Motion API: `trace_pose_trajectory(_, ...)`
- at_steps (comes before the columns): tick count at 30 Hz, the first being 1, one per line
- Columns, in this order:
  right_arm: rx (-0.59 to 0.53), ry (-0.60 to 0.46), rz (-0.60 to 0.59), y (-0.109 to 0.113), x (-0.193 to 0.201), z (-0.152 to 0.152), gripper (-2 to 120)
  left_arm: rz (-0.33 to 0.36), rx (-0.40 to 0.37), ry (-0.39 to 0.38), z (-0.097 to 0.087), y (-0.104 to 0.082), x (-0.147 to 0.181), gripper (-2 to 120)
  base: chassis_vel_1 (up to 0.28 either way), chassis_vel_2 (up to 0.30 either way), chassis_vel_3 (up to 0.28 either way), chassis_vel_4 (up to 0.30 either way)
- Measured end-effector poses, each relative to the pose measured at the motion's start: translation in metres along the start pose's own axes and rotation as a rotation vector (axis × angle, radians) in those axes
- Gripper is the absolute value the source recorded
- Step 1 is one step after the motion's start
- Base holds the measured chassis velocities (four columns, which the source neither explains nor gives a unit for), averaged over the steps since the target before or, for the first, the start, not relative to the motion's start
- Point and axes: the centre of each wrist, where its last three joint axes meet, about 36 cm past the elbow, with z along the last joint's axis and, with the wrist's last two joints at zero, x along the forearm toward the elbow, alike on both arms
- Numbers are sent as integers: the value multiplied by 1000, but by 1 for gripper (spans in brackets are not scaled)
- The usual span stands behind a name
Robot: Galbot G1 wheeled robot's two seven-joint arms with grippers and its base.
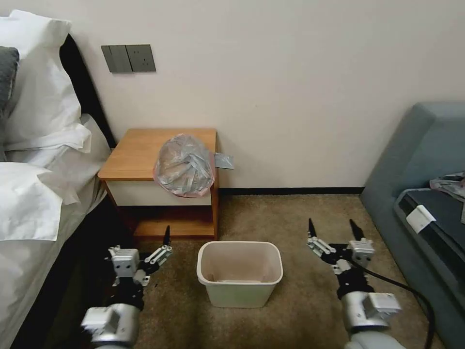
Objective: Pick up the garbage bag from the table and place it over the trash can.
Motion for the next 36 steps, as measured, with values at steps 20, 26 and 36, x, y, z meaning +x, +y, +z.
trace_pose_trajectory(20,-212,119,-155,-12,-32,28,100,-42,-39,66,-8,1,0,100,0,0,0,0)
trace_pose_trajectory(26,-358,145,-219,-15,-77,48,100,-56,-34,69,-6,0,0,100,0,0,0,0)
trace_pose_trajectory(36,-653,206,-313,7,-180,59,100,-49,-29,79,-7,-1,2,100,0,0,0,0)
